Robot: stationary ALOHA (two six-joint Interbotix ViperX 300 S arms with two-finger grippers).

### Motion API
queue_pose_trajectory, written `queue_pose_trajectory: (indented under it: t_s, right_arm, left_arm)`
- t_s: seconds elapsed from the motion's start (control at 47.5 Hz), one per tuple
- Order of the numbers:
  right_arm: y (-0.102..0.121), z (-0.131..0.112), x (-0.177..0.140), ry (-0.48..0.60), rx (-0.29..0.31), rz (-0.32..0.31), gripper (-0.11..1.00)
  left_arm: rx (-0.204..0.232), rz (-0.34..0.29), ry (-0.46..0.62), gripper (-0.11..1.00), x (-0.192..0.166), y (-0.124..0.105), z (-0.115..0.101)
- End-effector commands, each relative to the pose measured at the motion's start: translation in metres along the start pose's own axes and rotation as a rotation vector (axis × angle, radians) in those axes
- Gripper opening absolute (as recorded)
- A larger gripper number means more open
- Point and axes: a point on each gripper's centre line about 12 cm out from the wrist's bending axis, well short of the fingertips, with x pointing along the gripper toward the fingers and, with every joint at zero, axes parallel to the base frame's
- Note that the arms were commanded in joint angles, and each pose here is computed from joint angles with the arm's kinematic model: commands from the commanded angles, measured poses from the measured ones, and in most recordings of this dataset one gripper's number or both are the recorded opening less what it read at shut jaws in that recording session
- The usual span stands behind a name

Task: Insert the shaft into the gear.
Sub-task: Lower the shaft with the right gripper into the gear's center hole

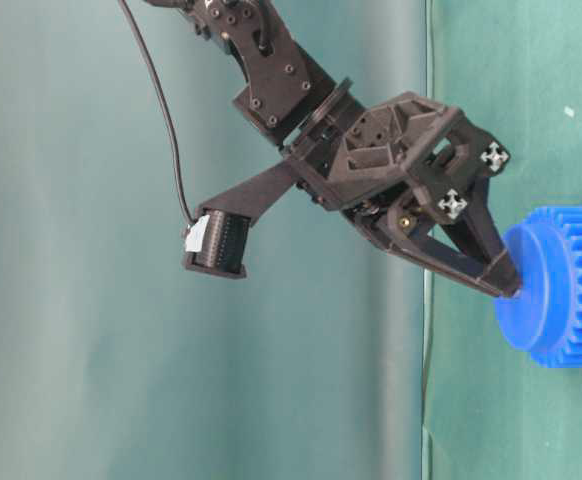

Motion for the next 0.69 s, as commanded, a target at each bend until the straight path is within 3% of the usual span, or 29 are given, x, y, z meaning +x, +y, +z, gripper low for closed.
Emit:
queue_pose_trajectory:
  t_s: [0.0,0.379,0.568,0.673]
  right_arm:
    - [0.0010,0.0092,-0.0038,-0.031,0.000,0.002,0.17]
    - [0.0010,0.0093,-0.0034,-0.034,0.011,0.002,0.19]
    - [0.0010,0.0129,-0.0036,-0.057,0.025,0.003,0.74]
    - [0.0011,0.0168,-0.0047,-0.077,0.027,0.003,0.94]
  left_arm:
    - [0.001,-0.002,-0.025,0.00,0.0019,-0.0004,0.0094]
    - [0.001,-0.002,-0.028,0.00,0.0020,-0.0004,0.0102]
    - [0.001,-0.002,-0.025,0.00,0.0019,-0.0004,0.0094]
    - [0.001,-0.002,-0.018,0.00,0.0020,-0.0004,0.0091]
